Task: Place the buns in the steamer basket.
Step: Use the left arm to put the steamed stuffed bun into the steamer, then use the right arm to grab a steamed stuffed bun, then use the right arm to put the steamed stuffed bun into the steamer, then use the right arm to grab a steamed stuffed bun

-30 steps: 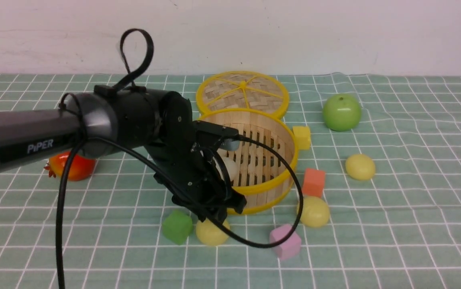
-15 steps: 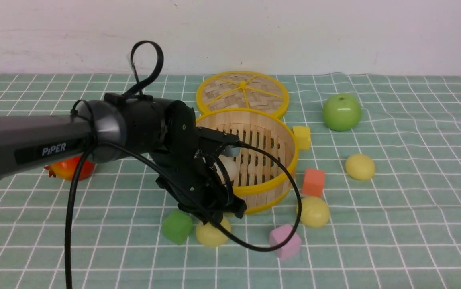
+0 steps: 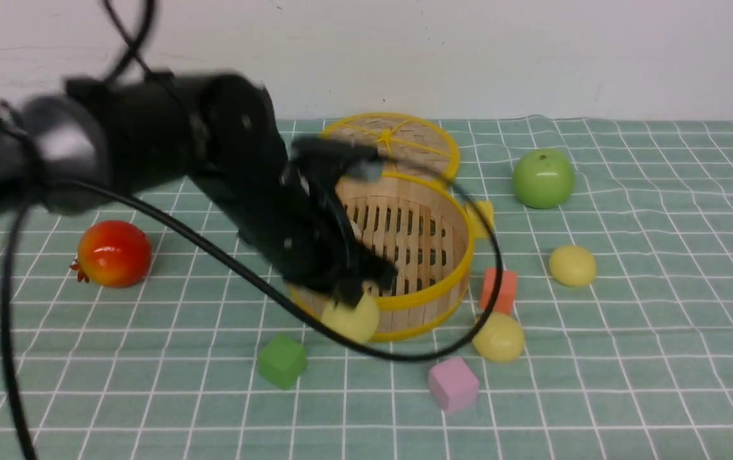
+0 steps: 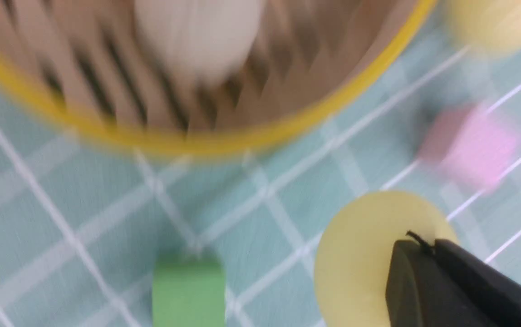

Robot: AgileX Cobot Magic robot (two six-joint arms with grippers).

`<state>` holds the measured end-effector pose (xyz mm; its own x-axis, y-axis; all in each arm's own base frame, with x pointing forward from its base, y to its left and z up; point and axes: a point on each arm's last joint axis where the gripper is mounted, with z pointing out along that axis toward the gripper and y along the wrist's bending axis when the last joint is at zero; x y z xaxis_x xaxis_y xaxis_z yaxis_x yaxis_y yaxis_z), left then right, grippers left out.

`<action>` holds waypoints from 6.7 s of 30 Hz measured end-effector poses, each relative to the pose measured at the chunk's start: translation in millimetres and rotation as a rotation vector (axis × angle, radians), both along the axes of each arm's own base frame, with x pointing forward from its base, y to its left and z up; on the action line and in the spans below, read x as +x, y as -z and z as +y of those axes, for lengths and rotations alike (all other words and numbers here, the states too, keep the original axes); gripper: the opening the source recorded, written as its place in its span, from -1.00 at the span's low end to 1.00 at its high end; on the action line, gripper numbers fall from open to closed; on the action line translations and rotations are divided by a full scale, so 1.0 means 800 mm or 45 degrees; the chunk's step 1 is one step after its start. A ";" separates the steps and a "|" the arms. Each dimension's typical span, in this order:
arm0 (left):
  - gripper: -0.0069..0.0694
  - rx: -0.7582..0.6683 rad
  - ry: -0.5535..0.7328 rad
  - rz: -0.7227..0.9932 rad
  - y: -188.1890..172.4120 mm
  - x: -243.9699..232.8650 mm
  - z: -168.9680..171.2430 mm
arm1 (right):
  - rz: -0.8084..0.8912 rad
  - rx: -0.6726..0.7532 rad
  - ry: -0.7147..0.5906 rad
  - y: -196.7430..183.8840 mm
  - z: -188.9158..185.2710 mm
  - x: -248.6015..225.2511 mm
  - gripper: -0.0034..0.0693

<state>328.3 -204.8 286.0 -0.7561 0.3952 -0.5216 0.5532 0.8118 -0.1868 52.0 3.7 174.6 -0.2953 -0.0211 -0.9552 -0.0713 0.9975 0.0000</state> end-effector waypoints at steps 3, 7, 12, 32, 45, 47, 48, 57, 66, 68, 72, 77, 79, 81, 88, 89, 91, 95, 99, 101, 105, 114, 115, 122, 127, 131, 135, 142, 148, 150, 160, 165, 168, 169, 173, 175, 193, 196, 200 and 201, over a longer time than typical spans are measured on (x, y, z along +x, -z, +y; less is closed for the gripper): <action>-0.85 -0.091 0.044 -0.178 -0.030 0.015 -0.010 | 0.000 0.000 0.000 0.000 0.000 0.000 -0.25; -0.85 -0.132 0.065 -0.254 -0.026 0.039 -0.025 | 0.000 0.000 0.000 0.000 0.000 0.000 -0.25; -0.85 -0.106 0.096 -0.250 0.025 0.088 -0.053 | 0.000 0.000 0.000 0.000 0.000 0.000 -0.25; -0.06 0.035 0.000 -0.168 0.090 0.131 -0.064 | 0.000 0.000 0.000 0.000 0.000 0.000 -0.25; -0.73 -0.096 -0.028 -0.221 -0.110 0.032 -0.014 | 0.000 0.000 0.000 0.000 0.000 0.000 -0.25; -0.86 -0.103 -0.023 -0.228 -0.128 0.006 0.000 | 0.000 0.000 0.000 0.000 0.000 0.000 -0.25; -0.86 -0.107 -0.023 -0.234 -0.135 -0.008 0.008 | 0.000 0.000 0.000 0.000 0.000 0.000 -0.25; -0.86 -0.266 -0.120 -0.421 -0.117 -0.149 0.089 | 0.000 0.000 0.000 0.000 0.000 0.000 -0.25; -0.86 -0.515 -0.241 -0.753 -0.040 -0.283 0.172 | 0.000 0.000 0.000 0.000 0.000 0.000 -0.25; -0.86 -0.595 -0.264 -0.845 -0.024 -0.309 0.188 | 0.000 0.000 0.000 0.000 0.000 0.000 -0.25; -0.86 -0.733 -0.232 -0.956 -0.002 -0.345 0.209 | -0.007 0.000 0.000 -0.001 0.000 0.000 -0.25; -0.86 -0.785 -0.272 -1.059 0.009 -0.365 0.220 | -0.106 0.269 0.029 -0.008 0.003 0.003 -0.25; -0.86 -0.784 -0.266 -1.055 0.012 -0.367 0.220 | -0.192 0.511 0.055 -0.017 0.005 0.005 -0.25; -0.86 -0.759 -0.251 -1.014 0.017 -0.368 0.219 | -0.274 0.764 0.084 -0.027 0.004 0.005 -0.25; -0.86 -0.697 -0.216 -0.913 0.028 -0.370 0.217 | -0.384 1.026 0.105 -0.041 0.001 0.005 -0.25; -0.86 -0.682 -0.208 -0.889 0.030 -0.371 0.216 | -0.320 1.038 0.070 -0.052 0.005 0.004 -0.27; -0.86 -0.670 -0.201 -0.870 0.032 -0.372 0.216 | -0.227 0.992 0.019 -0.070 0.011 0.004 -0.29; -0.86 -0.654 -0.192 -0.845 0.035 -0.372 0.215 | 0.131 0.647 -0.119 -0.126 0.027 0.020 -0.32; -0.86 -0.651 -0.191 -0.841 0.035 -0.373 0.215 | 0.546 0.306 -0.195 -0.161 0.043 0.071 -0.32; -0.86 -0.651 -0.191 -0.841 0.035 -0.373 0.215 | 0.714 0.207 -0.209 -0.167 0.050 0.102 -0.32; -0.86 -0.649 -0.190 -0.840 0.035 -0.373 0.215 | 0.984 0.096 -0.286 -0.159 0.076 0.185 -0.32; -0.86 -0.645 -0.188 -0.839 0.036 -0.373 0.215 | 1.151 -0.070 -0.479 -0.121 0.157 0.289 -0.30; -0.85 -0.645 -0.188 -0.839 0.036 -0.373 0.215 | 1.164 -0.095 -0.493 -0.114 0.169 0.304 -0.26; -0.85 -0.645 -0.188 -0.838 0.036 -0.373 0.215 | 1.219 -0.110 -0.481 -0.078 0.193 0.348 -0.04; -0.85 -0.645 -0.188 -0.838 0.036 -0.373 0.215 | 1.156 -0.132 -0.463 -0.061 0.197 0.367 0.02; -0.85 -0.641 -0.187 -0.840 0.036 -0.373 0.216 | 1.100 -0.142 -0.424 -0.042 0.199 0.383 0.02; -0.85 -0.641 -0.187 -0.840 0.036 -0.373 0.216 | 1.140 -0.134 -0.404 -0.025 0.201 0.386 0.02; -0.83 -0.641 -0.187 -0.840 0.036 -0.373 0.216 | 1.152 -0.142 -0.401 -0.019 0.201 0.388 -0.07; -0.82 -0.641 -0.187 -0.840 0.036 -0.373 0.216 | 1.140 -0.166 -0.403 -0.019 0.200 0.389 -0.56; -0.82 -0.641 -0.187 -0.840 0.036 -0.373 0.216 | 1.136 -0.183 -0.416 -0.019 0.200 0.389 -0.76; -0.81 -0.641 -0.187 -0.840 0.036 -0.373 0.216 | 0.958 -0.154 -0.494 -0.094 0.205 0.387 -0.89; -0.81 -0.641 -0.187 -0.840 0.036 -0.373 0.216 | 0.630 -0.028 -0.616 -0.149 0.236 0.414 -0.89; -0.81 -0.641 -0.187 -0.840 0.036 -0.373 0.216 | 0.544 0.019 -0.642 -0.141 0.252 0.441 -0.89; -0.81 -0.641 -0.187 -0.840 0.036 -0.373 0.216 | 0.540 0.023 -0.645 -0.133 0.255 0.447 -0.89; -0.79 -0.641 -0.187 -0.840 0.036 -0.373 0.216 | 0.488 0.048 -0.646 -0.089 0.278 0.496 -0.89; -0.79 -0.641 -0.187 -0.840 0.036 -0.373 0.216 | 0.474 0.046 -0.637 -0.069 0.284 0.512 -0.87; -0.76 -0.641 -0.187 -0.840 0.036 -0.373 0.216 | 0.532 -0.101 -0.712 -0.081 0.283 0.511 0.51; -0.76 -0.641 -0.187 -0.840 0.036 -0.373 0.216 | 0.546 -0.185 -0.742 -0.138 0.261 0.488 0.52; -0.76 -0.641 -0.187 -0.840 0.036 -0.373 0.216 | 0.660 -0.309 -0.621 -0.181 0.198 0.475 0.39; -0.76 -0.641 -0.187 -0.840 0.036 -0.373 0.216 | 0.719 -0.314 -0.547 -0.181 0.176 0.477 0.34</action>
